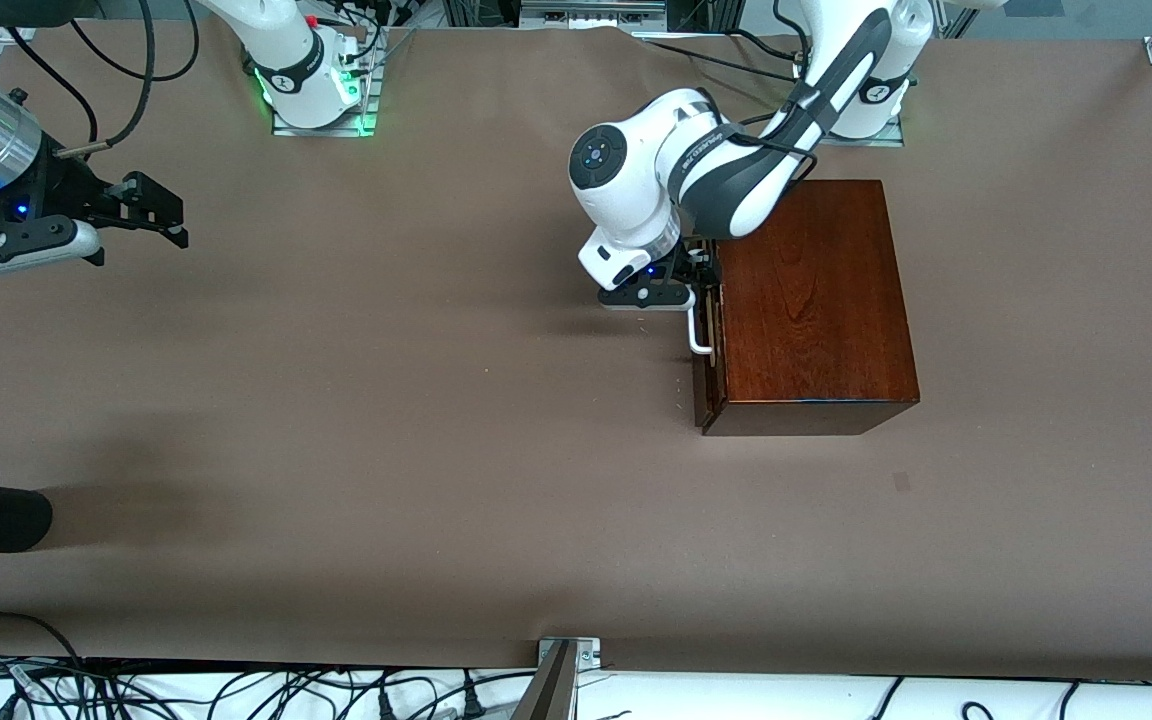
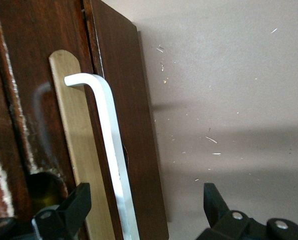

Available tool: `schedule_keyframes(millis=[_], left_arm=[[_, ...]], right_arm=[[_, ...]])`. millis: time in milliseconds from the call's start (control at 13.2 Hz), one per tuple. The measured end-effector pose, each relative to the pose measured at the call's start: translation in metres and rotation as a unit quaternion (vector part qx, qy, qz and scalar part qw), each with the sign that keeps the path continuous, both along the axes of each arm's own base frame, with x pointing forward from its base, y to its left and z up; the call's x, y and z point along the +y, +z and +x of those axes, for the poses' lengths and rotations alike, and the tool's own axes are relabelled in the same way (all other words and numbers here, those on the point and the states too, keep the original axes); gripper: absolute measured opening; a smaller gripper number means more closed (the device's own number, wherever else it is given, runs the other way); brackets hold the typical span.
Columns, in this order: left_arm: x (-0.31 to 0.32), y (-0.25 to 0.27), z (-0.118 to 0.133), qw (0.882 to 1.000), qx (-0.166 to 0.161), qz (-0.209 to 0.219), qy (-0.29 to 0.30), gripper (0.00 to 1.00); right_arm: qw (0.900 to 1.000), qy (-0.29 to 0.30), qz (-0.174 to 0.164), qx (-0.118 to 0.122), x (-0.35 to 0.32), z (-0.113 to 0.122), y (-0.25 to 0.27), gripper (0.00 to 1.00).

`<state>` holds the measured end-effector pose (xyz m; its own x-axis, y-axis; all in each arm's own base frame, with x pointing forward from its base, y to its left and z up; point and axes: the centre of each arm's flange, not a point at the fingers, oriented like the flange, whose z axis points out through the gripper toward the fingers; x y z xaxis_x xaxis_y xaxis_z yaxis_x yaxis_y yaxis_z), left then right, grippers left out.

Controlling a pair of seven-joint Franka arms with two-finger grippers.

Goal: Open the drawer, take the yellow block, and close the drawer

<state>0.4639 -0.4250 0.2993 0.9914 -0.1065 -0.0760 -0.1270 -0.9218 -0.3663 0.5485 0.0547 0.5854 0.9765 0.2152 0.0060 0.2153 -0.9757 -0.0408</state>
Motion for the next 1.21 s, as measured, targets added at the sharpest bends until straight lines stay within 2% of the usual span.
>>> schedule_keyframes(millis=[454,756,1210], left_arm=[[-0.005,-0.011,-0.005,1.0,-0.003,-0.001,0.01,1.0],[-0.009,-0.034,-0.011,1.0,0.007,0.004,0.012,1.0],[-0.015,-0.044,-0.012,1.0,-0.026,0.011,0.014,1.0]], right_arm=[[1.0,0.0,0.0,0.0,-0.001,0.0,0.0,1.0],[1.0,0.0,0.0,0.0,-0.001,0.0,0.0,1.0],[1.0,-0.001,0.0,0.0,-0.001,0.0,0.0,1.0]])
